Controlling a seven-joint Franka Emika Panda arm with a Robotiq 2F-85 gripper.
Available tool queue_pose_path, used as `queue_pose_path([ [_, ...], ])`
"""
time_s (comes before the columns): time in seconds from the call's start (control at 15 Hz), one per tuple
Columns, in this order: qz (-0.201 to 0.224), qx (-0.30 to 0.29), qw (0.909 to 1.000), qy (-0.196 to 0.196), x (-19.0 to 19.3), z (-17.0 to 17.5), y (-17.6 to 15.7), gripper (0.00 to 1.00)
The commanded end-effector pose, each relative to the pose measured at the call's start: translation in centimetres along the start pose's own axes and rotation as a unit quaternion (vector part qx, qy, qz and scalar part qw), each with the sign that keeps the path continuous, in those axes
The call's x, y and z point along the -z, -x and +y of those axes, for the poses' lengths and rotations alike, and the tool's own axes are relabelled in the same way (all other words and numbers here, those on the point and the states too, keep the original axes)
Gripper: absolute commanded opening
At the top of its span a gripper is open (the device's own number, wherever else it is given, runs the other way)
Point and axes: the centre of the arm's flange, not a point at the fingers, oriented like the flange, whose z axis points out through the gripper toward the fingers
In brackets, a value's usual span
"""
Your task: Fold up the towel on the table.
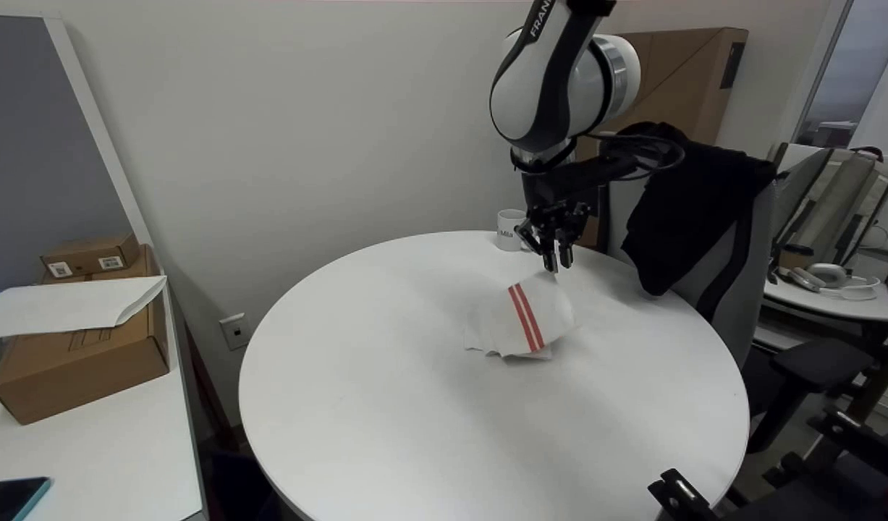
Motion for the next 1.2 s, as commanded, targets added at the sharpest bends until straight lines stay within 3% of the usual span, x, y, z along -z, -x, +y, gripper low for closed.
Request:
queue_pose_path([
  [0.0,0.019,0.025,0.9994,0.012,-0.4,0.5,2.2,0.58],
  [0.2,0.017,0.034,0.9992,0.014,-0.9,0.7,3.3,0.8],
  [0.4,-0.025,0.033,0.9991,0.001,-0.2,0.7,4.9,0.99],
  [0.93,-0.029,0.011,0.9995,-0.001,2.2,2.5,14.5,1.0],
  [1.13,-0.013,0.004,0.9996,-0.025,3.6,3.9,19.5,1.0],
])
